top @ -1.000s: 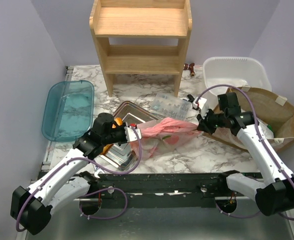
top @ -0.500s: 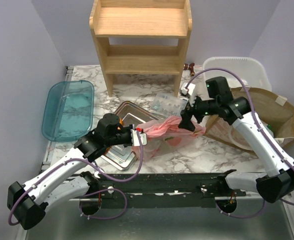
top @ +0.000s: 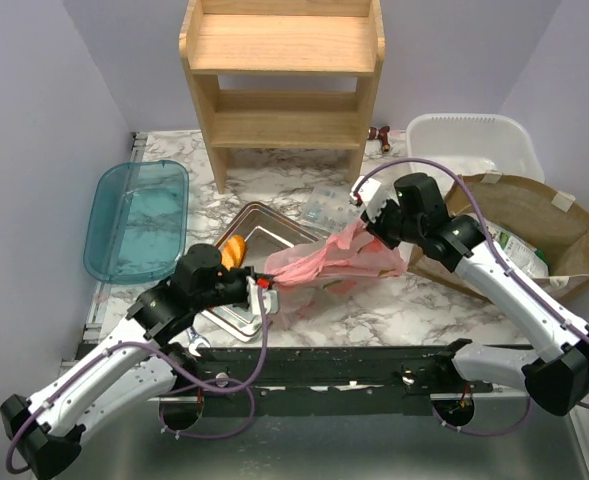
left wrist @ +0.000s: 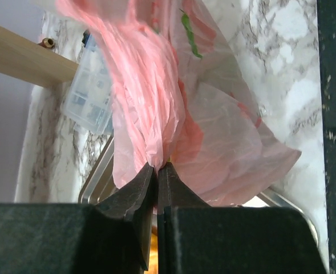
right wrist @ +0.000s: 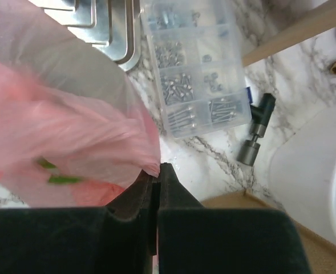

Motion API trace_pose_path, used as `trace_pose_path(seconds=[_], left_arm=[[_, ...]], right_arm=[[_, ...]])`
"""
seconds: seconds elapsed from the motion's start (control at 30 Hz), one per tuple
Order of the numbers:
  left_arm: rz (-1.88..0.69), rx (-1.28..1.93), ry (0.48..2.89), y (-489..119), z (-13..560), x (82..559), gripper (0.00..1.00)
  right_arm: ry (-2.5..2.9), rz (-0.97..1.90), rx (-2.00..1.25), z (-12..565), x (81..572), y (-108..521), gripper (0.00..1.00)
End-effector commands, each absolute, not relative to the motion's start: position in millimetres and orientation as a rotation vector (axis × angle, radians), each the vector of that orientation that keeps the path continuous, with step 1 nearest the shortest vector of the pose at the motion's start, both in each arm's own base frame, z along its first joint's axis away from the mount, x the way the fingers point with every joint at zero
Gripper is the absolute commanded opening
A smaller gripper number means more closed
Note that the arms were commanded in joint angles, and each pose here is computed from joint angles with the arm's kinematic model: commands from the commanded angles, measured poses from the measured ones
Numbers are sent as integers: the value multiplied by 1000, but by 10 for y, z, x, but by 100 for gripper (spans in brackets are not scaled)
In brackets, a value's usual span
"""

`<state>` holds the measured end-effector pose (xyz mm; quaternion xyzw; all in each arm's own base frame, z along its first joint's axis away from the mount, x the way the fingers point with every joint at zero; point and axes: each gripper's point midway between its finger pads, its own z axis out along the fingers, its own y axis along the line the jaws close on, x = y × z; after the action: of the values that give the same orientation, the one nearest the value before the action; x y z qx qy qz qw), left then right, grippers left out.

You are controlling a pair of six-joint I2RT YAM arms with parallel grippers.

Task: Untie the knot of the grocery bags and take out the mixed food

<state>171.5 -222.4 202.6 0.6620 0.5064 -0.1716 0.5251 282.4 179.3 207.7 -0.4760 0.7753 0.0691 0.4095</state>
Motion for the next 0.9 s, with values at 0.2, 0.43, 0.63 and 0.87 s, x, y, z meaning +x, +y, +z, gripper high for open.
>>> trace_pose_path(seconds=[0.2,0.43,0.63,0.87], left_arm=[[-97,1889,1009,-1562,1138,1364,25],[-323,1606,1182,-1756,2226,1335,81],[-554,1289,1366,-2185,3360,1654,84],[-663,1291,1321,-2821,3339,2114,91]], right_arm=[[1877,193,-881,2832,3178,1604,1],[1823,592,-1019,3033,2824,2112,1],[1863,756,-1137,2907,2565,2228,1],[1833,814,-1152,2970,2454,2262,1]])
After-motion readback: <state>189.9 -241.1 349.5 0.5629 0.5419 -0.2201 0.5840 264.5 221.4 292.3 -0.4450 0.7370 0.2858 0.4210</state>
